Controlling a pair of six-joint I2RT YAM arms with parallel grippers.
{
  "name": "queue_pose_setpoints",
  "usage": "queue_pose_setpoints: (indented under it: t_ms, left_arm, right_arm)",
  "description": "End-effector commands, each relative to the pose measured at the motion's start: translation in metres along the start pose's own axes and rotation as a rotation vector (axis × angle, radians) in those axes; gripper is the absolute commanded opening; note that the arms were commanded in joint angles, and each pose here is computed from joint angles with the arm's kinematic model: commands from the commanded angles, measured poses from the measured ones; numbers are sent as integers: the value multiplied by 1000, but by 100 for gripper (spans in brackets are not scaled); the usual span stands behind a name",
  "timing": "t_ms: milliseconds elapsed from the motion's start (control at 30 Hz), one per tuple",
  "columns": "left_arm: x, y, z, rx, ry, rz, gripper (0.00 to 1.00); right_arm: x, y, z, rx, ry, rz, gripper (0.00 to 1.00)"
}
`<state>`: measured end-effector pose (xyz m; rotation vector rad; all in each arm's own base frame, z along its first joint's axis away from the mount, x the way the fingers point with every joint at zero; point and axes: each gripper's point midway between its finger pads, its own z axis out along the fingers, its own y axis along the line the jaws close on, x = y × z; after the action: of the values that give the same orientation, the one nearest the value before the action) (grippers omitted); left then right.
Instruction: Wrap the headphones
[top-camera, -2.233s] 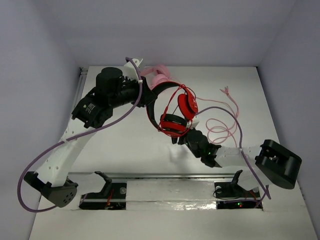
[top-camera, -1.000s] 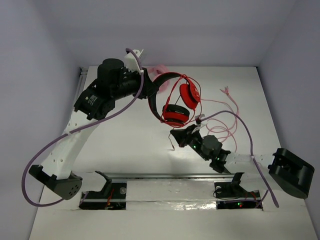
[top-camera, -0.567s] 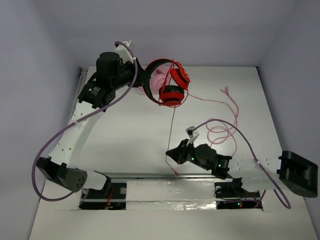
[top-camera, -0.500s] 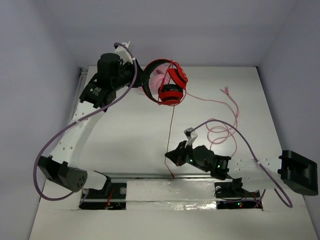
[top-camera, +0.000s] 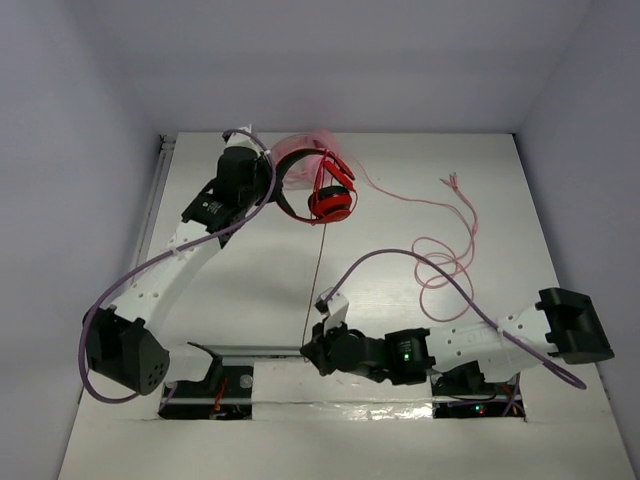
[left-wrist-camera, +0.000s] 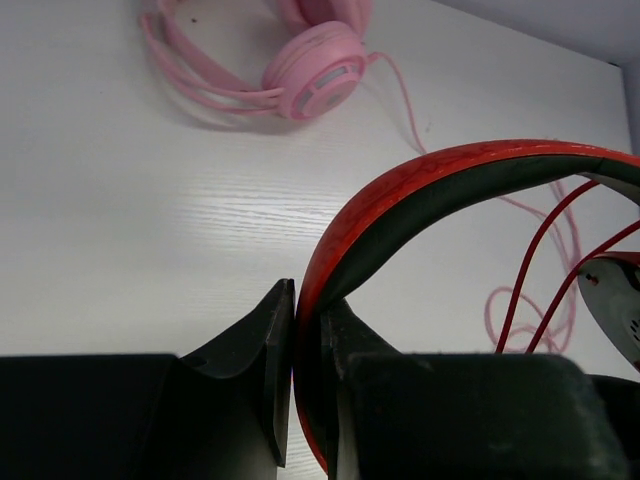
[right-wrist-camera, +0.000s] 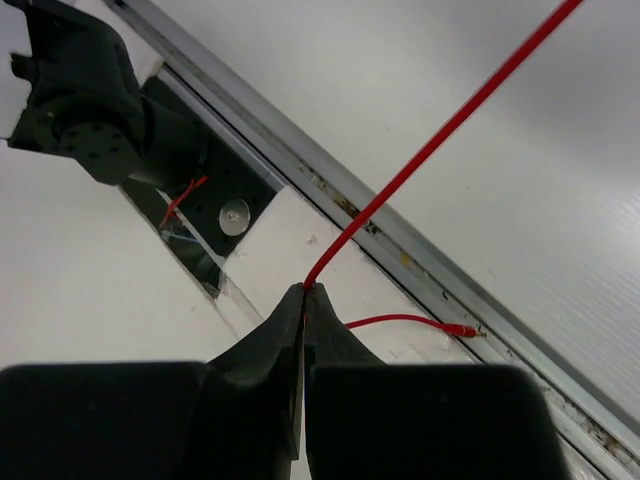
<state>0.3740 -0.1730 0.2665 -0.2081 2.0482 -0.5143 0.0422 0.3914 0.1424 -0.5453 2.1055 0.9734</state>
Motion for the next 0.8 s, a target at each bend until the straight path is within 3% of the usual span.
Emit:
queue_pose_setpoints:
  t_ms: [0, 167, 333, 600, 767]
  left_arm:
    - [-52, -13, -15, 10, -260, -92, 0]
    - [14, 12, -9, -154, -189, 26, 0]
    - [76, 20, -15, -170, -92, 88, 0]
    - [150, 1, -48, -62, 54, 235, 0]
    - [181, -4, -65, -37, 157, 351, 0]
  right_arm:
    - [2, 4, -11, 62, 49, -80, 0]
    - [-23, 13, -37, 75, 52, -141, 0]
    - [-55, 7, -61, 98, -5, -200, 0]
    - [-110, -31, -70, 229, -167, -227, 0]
    - [-128, -51, -69, 294, -201, -248, 0]
